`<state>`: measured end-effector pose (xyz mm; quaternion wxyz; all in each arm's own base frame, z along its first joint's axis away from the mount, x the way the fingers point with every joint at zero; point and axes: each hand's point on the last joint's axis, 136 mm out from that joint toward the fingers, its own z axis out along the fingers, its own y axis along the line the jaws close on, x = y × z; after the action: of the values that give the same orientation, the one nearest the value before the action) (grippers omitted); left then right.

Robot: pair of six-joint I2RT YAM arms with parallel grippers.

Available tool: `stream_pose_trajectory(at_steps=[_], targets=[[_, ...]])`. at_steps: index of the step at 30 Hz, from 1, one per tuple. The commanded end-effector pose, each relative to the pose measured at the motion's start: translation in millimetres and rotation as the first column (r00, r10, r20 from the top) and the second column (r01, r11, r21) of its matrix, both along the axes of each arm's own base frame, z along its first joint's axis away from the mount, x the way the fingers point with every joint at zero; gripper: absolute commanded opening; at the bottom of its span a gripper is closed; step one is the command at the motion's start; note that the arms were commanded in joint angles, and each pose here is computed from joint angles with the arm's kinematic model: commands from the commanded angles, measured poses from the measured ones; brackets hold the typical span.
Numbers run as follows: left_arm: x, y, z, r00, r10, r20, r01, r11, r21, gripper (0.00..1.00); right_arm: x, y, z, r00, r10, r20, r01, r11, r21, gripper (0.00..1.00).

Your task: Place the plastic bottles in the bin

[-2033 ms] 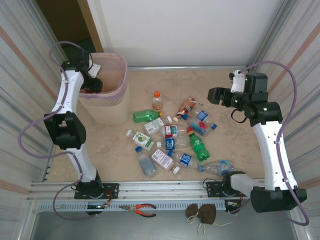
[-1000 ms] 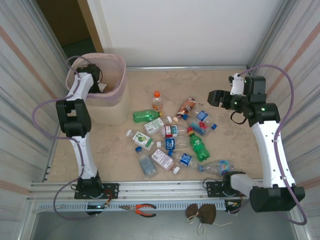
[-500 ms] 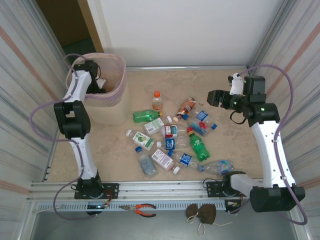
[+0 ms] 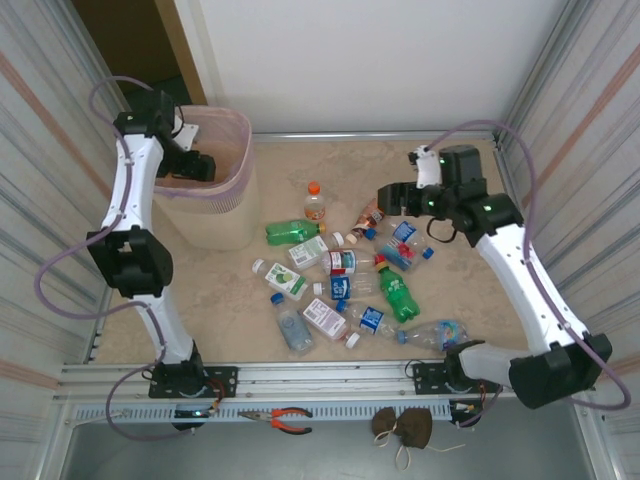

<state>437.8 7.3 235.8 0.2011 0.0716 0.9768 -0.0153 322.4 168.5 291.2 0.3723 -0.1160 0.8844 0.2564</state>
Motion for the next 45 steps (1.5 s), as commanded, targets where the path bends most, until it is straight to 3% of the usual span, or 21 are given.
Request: stream_pose_trajectory(at_steps=[1, 11, 19, 31, 45], targets=[[-12.3, -8.4, 41.5, 0.996, 0.002, 0.089, 0.005, 0.997, -0.077, 0.80, 16.6, 23.6, 14.8, 0.997, 0.026, 0.073, -0.025, 1.000, -0.011, 0.74], [-34.2, -26.6, 105.1, 0.958, -0.005, 0.286, 0.073, 0.971, -0.226, 0.80, 43.6, 101.3, -12.8, 0.987, 0.148, 0.061, -0.142, 0.985, -0.098, 0.71], [-57.3, -47.4, 145.1, 0.899, -0.030, 0.436, 0.173, 0.941, -0.292, 0.80, 70.0, 151.4, -47.1, 0.983, 0.184, 0.028, -0.176, 0.969, -0.176, 0.67], [-72.1, -58.8, 161.6, 0.856, -0.039, 0.515, 0.234, 0.918, -0.320, 0.80, 133.0, 165.5, -89.4, 0.997, 0.060, 0.056, -0.038, 0.942, -0.333, 0.60], [-75.9, -60.9, 167.9, 0.841, -0.040, 0.540, 0.250, 0.913, -0.322, 0.80, 141.6, 170.0, -124.1, 0.998, 0.059, 0.005, -0.053, 0.930, -0.363, 0.45]])
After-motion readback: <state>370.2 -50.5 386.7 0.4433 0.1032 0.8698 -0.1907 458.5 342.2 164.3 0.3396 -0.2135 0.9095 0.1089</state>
